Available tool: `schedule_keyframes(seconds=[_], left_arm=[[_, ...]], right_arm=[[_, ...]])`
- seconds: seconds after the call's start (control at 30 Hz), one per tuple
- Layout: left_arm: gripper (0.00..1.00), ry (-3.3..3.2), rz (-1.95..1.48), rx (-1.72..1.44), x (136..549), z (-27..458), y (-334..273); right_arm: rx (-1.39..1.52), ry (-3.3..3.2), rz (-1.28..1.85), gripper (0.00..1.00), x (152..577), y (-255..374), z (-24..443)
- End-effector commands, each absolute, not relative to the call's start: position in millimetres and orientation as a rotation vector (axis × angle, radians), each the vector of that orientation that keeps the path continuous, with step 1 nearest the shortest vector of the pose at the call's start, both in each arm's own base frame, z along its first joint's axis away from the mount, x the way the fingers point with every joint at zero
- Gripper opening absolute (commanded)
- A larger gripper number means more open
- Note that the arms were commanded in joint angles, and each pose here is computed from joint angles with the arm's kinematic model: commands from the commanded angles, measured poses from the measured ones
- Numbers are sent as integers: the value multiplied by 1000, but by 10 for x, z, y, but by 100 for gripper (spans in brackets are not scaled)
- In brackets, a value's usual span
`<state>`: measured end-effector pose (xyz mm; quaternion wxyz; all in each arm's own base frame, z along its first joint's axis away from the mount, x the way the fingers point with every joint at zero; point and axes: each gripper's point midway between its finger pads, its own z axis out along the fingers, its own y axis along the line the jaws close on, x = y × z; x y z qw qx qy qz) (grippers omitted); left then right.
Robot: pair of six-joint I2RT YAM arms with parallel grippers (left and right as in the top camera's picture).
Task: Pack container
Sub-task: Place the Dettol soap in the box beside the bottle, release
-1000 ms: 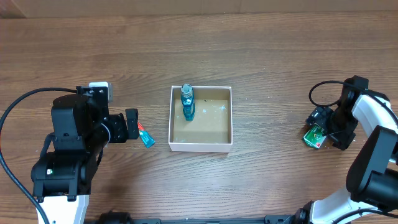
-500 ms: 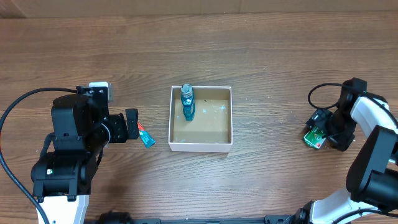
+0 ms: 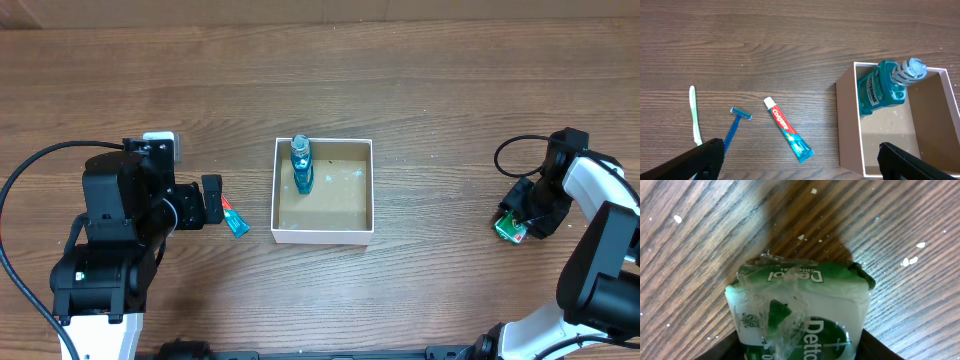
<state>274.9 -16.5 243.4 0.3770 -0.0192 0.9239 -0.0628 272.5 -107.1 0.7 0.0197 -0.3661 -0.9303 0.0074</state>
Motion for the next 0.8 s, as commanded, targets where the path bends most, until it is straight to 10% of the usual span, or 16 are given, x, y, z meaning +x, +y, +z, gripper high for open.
schedule_keyframes(seconds=[0.0, 0.47, 0.77], left_arm=[[100, 2335, -186, -44, 2764, 2542, -208], [100, 2334, -185, -44, 2765, 2544, -208], [100, 2332, -185, -44, 2769, 2548, -207]], right_arm=[[-1139, -2886, 30, 52, 2721, -1084, -5], [-1126, -3109, -122, 38, 3268, -938, 965], [-422, -3557, -301, 38, 3477, 588, 2197]])
